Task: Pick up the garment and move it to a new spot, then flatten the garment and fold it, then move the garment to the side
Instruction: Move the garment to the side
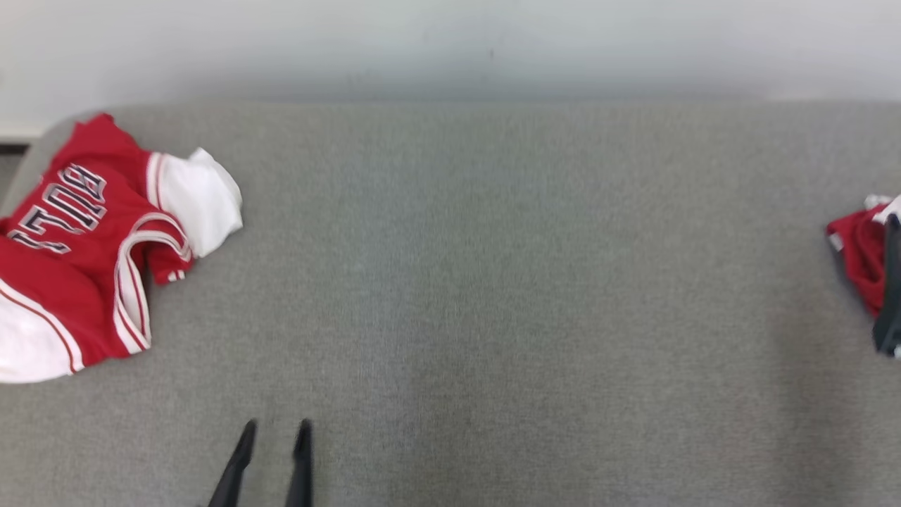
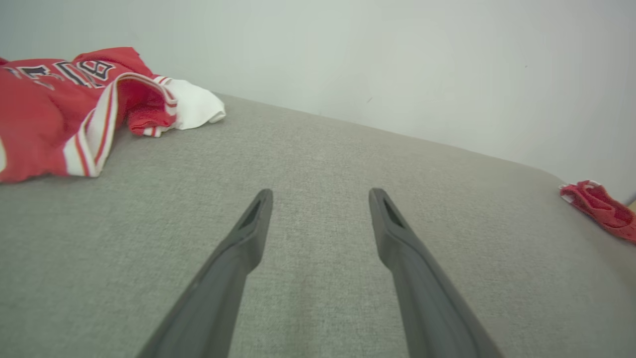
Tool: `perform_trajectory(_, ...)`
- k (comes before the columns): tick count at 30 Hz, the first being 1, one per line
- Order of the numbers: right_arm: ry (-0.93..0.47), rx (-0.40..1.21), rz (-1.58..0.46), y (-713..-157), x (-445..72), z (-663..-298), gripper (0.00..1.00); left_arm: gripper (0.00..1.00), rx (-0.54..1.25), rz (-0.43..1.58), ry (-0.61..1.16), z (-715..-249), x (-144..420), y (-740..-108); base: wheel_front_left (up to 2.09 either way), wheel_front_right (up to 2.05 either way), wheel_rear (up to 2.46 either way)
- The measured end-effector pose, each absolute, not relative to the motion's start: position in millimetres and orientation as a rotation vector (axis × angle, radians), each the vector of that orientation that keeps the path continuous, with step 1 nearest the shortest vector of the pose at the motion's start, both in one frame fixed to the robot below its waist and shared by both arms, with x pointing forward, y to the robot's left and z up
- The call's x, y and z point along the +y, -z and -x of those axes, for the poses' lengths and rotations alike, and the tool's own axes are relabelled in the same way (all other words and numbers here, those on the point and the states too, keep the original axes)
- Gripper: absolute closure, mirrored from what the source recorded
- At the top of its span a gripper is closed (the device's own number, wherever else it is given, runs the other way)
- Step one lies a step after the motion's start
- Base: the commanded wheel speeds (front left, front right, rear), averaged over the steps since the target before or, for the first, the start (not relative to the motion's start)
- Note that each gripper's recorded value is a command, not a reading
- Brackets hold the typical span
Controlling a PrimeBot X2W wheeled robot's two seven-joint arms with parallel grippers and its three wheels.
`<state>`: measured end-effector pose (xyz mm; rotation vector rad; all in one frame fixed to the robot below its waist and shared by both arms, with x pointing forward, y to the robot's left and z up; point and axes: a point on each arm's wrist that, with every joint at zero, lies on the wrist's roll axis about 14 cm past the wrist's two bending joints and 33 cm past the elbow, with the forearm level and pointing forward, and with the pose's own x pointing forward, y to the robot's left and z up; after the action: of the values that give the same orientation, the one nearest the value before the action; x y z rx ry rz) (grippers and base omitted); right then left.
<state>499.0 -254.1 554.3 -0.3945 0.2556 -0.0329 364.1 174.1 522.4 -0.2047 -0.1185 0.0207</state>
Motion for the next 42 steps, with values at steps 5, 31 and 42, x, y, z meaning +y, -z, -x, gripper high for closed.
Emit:
perform_trajectory(5, 0.023, 0.101, 0.156, -556, -242, -471, 0.00, 0.00, -0.132, 0.219, -0.076, -352, 186, -527, 0.00, 0.00, 0.00)
perform_trajectory(31, -0.295, 0.016, -0.077, -533, -107, -341, 0.00, 0.00, -0.177, 0.208, -0.092, -297, 198, -529, 0.00, 0.00, 0.00)
perform_trajectory(42, -0.294, 0.060, -0.119, -516, -106, -340, 0.00, 0.00, -0.154, 0.195, -0.058, -302, 196, -523, 0.00, 0.00, 0.00)
